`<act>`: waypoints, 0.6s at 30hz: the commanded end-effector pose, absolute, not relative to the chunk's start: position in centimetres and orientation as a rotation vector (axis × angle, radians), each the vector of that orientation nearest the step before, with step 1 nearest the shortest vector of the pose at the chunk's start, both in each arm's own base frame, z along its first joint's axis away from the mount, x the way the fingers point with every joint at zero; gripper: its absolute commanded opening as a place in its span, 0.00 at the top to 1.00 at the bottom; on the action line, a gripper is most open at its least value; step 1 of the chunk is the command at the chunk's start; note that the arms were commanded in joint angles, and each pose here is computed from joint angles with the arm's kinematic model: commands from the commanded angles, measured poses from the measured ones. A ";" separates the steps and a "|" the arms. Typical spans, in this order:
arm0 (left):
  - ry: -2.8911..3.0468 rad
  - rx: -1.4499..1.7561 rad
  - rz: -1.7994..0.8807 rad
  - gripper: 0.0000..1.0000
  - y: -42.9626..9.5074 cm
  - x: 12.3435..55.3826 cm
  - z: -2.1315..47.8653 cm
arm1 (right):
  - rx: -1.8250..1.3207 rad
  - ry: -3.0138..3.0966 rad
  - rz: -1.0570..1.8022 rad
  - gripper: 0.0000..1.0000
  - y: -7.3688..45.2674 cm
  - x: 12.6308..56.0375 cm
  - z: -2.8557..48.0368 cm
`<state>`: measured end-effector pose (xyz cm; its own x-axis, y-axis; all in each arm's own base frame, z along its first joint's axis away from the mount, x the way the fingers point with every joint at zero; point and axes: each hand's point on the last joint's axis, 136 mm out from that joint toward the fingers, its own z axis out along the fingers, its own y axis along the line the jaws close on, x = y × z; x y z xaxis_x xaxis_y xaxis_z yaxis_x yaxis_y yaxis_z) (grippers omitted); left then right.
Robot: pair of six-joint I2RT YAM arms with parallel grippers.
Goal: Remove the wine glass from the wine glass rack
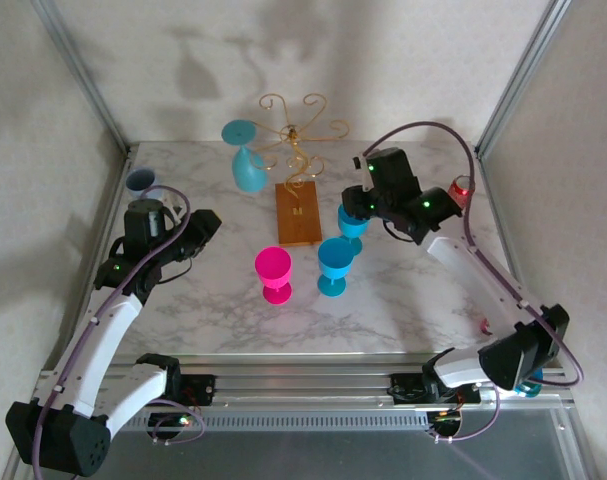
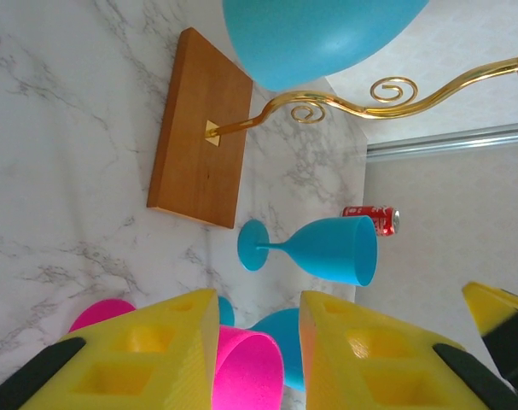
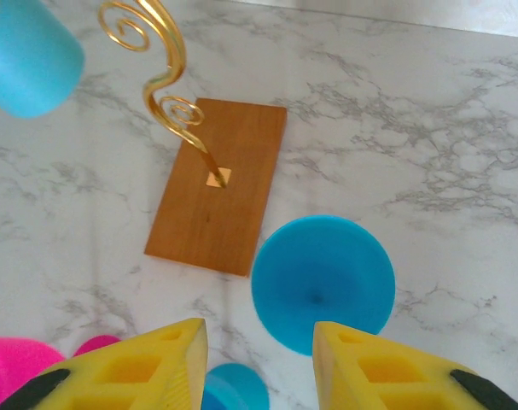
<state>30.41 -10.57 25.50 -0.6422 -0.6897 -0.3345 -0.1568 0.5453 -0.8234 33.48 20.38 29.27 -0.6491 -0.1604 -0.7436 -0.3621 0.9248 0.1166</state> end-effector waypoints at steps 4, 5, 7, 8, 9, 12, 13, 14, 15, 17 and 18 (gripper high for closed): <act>2.090 -0.657 -1.059 0.70 -10.8 31.3 26.6 | -0.377 2.242 0.485 0.63 20.0 29.2 34.2; 2.087 -0.655 -1.059 0.70 -10.8 31.4 26.8 | -0.388 2.233 0.501 0.64 20.0 28.7 35.0; 2.083 -0.653 -1.061 0.70 -10.9 31.7 27.1 | -0.405 2.207 0.537 0.64 20.2 28.0 36.7; 2.076 -0.646 -1.066 0.70 -10.9 31.8 27.5 | -0.417 2.188 0.567 0.64 20.6 27.8 37.7; 2.074 -0.644 -1.064 0.70 -11.0 32.0 27.6 | -0.434 2.172 0.588 0.64 21.0 27.7 38.6; 2.058 -0.639 -1.073 0.70 -11.0 32.4 28.3 | -0.516 2.154 0.620 0.64 22.8 28.1 40.3; 2.055 -0.638 -1.077 0.71 -11.1 32.6 28.4 | -0.539 2.157 0.626 0.64 23.5 28.3 40.6; 2.052 -0.638 -1.078 0.71 -11.1 32.8 28.6 | -0.575 2.150 0.657 0.64 24.6 28.6 41.0; 2.047 -0.637 -1.078 0.70 -11.1 32.9 28.9 | -0.599 2.141 0.685 0.63 25.6 29.0 41.4; 2.043 -0.627 -1.068 0.70 -11.0 33.3 29.4 | -0.629 2.116 0.745 0.60 27.5 29.9 42.2; 2.041 -0.623 -1.058 0.70 -11.0 33.4 29.6 | -0.638 2.097 0.775 0.59 28.4 30.4 42.8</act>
